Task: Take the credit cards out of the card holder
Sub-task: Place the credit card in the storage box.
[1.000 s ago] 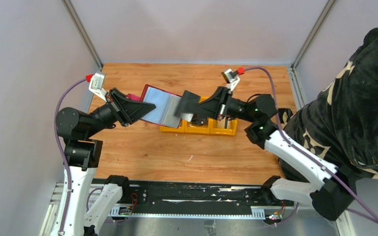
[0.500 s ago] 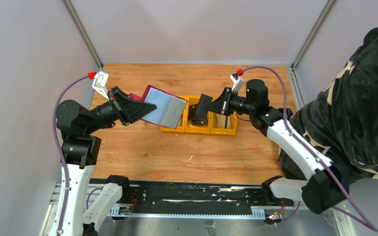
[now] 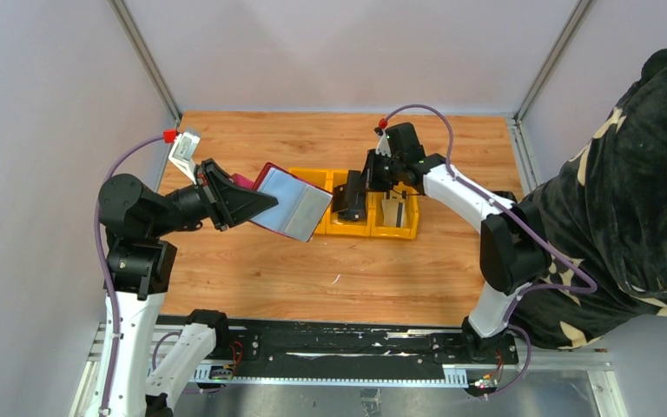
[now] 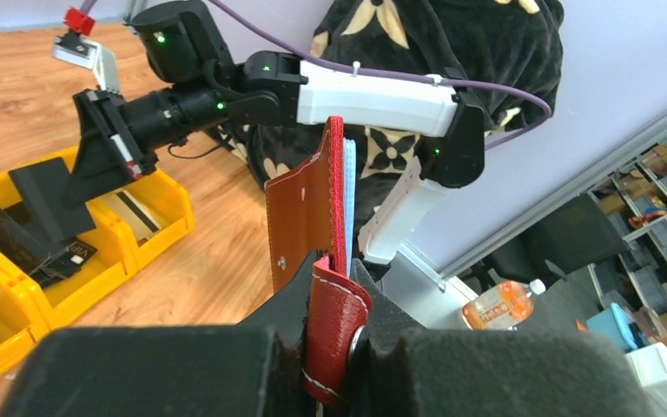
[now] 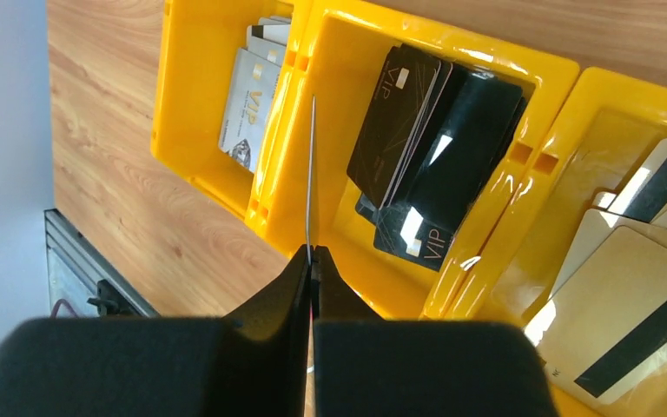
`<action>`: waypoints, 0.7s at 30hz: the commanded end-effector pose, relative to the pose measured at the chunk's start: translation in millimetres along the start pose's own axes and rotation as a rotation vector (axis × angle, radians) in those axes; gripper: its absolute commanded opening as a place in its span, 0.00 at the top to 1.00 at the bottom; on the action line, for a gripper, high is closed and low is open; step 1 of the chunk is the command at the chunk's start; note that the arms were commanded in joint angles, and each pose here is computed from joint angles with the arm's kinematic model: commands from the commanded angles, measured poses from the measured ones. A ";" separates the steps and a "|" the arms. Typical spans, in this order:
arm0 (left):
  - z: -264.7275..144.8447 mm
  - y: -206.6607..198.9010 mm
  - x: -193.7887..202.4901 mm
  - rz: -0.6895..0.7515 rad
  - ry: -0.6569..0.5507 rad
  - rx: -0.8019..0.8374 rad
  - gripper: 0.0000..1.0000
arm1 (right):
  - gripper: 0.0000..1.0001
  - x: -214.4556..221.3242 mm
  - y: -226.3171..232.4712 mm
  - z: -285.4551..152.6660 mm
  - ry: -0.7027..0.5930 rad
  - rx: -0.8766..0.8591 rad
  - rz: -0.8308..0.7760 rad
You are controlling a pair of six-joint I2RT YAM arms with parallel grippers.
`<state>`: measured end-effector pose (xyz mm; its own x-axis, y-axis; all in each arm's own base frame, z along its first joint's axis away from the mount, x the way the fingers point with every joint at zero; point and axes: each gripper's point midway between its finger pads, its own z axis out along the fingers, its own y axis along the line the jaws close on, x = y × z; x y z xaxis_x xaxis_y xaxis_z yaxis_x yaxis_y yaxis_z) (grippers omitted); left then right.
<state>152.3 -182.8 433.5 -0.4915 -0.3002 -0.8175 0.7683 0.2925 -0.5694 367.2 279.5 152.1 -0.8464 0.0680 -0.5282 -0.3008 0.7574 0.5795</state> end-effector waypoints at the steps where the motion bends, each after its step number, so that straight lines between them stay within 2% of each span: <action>1: -5.4 -16.7 -0.2 0.060 0.005 0.041 0.99 | 1.00 -4.4 -3.8 11.7 -0.004 0.077 -0.035; 4: -5.4 -19.7 -2.4 0.062 -0.008 0.052 0.99 | 0.99 -4.8 -2.7 19.9 -0.006 0.078 -0.026; 7: -6.4 -23.5 -1.6 0.075 -0.005 0.068 0.99 | 0.86 -6.0 -1.5 20.4 -0.017 0.088 -0.018; 12: -7.5 -28.0 0.3 0.068 0.010 0.085 1.00 | 0.73 -11.3 8.2 10.4 -0.027 0.074 -0.040; 14: -8.0 -30.6 0.4 0.067 0.013 0.094 1.00 | 0.70 -14.0 9.3 2.2 -0.021 0.105 -0.060; 18: -10.1 -35.9 1.2 0.082 0.015 0.104 1.00 | 0.65 -28.7 20.2 -21.0 -0.097 0.124 -0.093; 21: -11.6 -39.4 1.6 0.094 0.012 0.111 1.00 | 0.59 -35.7 51.4 -46.2 -0.161 0.030 -0.130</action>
<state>130.7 -184.7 441.3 -0.4684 -0.2700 -0.8412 0.8139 0.2384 -0.5298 378.2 282.1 168.8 -0.8042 0.0588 -0.5915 -0.2937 0.8258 0.4814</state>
